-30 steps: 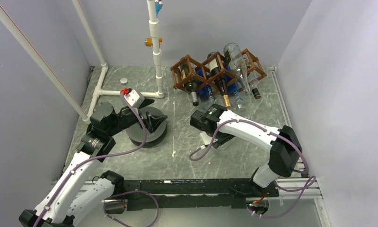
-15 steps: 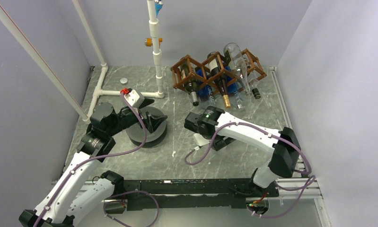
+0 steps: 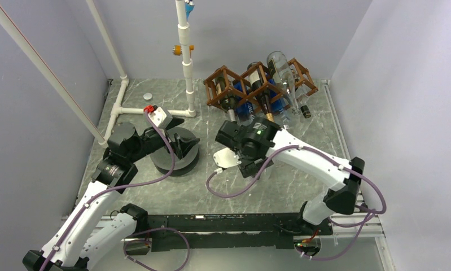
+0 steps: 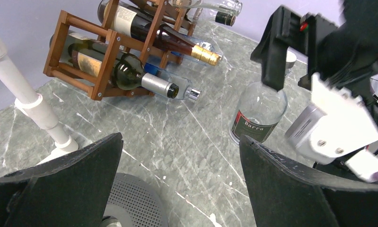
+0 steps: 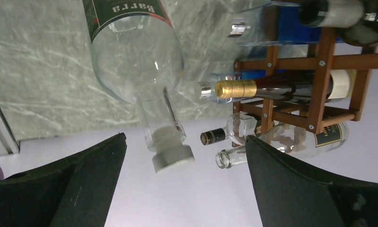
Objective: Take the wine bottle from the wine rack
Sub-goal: Place the wine bottle at the center of the board.
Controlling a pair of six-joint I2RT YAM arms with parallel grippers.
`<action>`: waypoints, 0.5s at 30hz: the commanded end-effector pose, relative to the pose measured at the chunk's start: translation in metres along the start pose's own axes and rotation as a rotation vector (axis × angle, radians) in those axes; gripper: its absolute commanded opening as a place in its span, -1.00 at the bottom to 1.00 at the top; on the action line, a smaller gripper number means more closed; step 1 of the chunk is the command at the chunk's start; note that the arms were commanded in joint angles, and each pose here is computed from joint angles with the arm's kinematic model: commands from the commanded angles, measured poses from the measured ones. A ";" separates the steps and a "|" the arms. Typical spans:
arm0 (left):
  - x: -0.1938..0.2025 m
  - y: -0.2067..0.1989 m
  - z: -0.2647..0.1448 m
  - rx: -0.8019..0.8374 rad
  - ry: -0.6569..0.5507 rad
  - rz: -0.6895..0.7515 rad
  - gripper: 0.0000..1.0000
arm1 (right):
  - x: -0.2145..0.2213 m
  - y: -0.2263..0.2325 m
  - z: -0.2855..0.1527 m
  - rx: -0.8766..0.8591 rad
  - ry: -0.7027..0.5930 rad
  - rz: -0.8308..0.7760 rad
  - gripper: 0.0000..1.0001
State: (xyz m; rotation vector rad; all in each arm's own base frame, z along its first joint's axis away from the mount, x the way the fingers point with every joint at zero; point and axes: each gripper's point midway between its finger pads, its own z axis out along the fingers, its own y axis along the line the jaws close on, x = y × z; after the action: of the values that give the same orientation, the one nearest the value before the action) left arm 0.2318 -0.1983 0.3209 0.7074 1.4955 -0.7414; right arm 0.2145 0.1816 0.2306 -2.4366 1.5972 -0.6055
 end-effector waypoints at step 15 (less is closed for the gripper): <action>-0.010 -0.010 0.003 0.070 -0.046 0.014 0.98 | 0.008 -0.037 -0.119 0.098 -0.735 0.385 0.99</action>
State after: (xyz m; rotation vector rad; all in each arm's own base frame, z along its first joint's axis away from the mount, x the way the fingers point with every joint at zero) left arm 0.2282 -0.2011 0.3205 0.7267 1.4895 -0.7624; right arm 0.2137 0.1992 0.3131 -2.0328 1.6252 -0.0207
